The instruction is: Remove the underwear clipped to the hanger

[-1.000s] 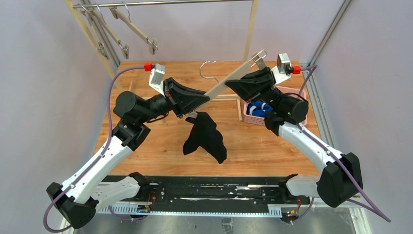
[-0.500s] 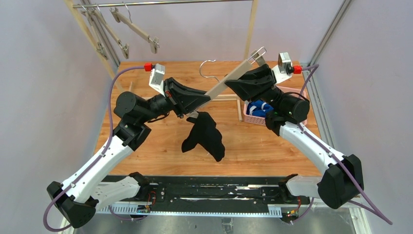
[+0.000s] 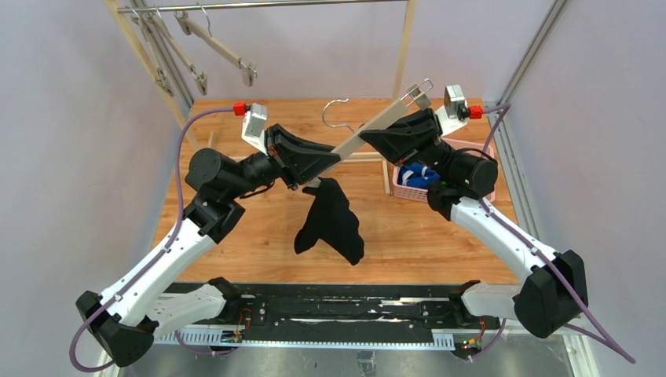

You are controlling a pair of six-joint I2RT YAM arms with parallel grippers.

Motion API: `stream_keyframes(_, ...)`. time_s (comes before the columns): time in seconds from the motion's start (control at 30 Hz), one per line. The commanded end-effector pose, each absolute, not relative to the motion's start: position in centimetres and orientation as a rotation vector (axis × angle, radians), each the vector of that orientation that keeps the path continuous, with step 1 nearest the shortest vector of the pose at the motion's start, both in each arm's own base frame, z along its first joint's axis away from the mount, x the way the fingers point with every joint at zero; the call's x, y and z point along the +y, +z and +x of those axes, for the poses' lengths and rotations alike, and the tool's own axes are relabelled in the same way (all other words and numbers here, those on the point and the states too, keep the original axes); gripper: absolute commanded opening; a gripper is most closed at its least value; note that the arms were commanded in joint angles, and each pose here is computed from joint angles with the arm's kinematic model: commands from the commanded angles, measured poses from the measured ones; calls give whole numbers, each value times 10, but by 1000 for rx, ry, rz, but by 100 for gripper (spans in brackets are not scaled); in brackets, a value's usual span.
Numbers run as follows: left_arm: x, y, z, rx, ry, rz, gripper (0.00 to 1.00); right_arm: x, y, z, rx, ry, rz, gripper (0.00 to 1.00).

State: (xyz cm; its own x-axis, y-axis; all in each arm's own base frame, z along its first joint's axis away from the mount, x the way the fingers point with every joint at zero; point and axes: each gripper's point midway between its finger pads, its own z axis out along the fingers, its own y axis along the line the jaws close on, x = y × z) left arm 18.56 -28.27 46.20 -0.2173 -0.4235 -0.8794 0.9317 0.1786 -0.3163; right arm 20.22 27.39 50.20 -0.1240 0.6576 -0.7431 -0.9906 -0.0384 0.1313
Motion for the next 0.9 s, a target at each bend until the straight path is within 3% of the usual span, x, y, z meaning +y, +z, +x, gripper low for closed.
stream_keyframes(0.0,-286,454,190,1225,-1402,543,30,267,521,182,630,1494,-633,1)
stream_keyframes(0.17,-282,440,189,1261,-1332,581,47,263,527,176,630,1475,-638,1)
stream_keyframes(0.47,-253,424,193,1329,-1109,564,58,256,532,166,616,1462,-636,1)
stream_keyframes(0.67,-256,420,184,1339,-1155,598,58,256,532,169,615,1464,-628,0)
stream_keyframes(0.87,-260,413,182,1355,-1186,613,47,256,532,169,616,1461,-622,0)
